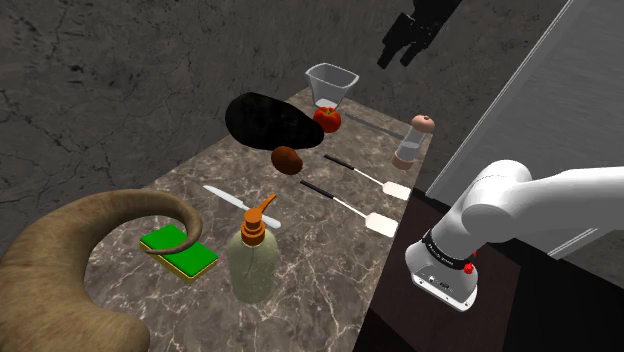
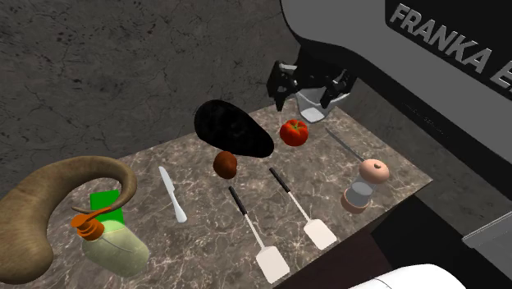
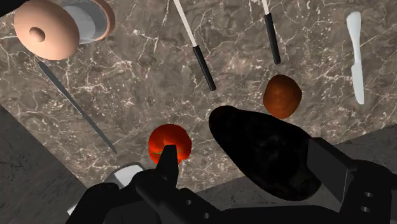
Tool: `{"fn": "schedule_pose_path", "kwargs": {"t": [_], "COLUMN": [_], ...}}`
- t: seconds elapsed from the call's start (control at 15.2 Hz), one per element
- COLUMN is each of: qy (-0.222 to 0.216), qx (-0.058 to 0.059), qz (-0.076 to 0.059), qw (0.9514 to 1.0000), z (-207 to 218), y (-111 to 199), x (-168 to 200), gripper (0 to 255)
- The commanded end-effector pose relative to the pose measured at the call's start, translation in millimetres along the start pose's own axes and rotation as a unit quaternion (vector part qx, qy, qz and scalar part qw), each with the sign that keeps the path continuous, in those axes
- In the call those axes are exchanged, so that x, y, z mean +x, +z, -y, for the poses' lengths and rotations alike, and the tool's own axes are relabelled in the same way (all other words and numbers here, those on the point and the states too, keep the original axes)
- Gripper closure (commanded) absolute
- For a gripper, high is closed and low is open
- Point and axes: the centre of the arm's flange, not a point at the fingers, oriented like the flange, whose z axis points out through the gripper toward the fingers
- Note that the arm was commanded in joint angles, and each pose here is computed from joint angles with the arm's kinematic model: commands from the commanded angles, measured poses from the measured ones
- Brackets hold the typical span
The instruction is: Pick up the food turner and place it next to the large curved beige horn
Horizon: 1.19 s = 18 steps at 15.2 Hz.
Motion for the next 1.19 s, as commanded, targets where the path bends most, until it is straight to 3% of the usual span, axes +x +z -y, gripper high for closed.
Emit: {"fn": "schedule_pose_path", "kwargs": {"t": [0.0, 0.53, 1.12], "qy": [0.0, -0.06, -0.128], "qx": [0.0, -0.003, -0.005], "qz": [0.0, 0.036, 0.075], "qw": [1.0, 0.9975, 0.9889], "z": [0.0, -10.5, -26.5], "y": [0.0, 99.8, 209.9], "x": [0.0, -22.5, -54.5], "gripper": [0, 0, 0]}}
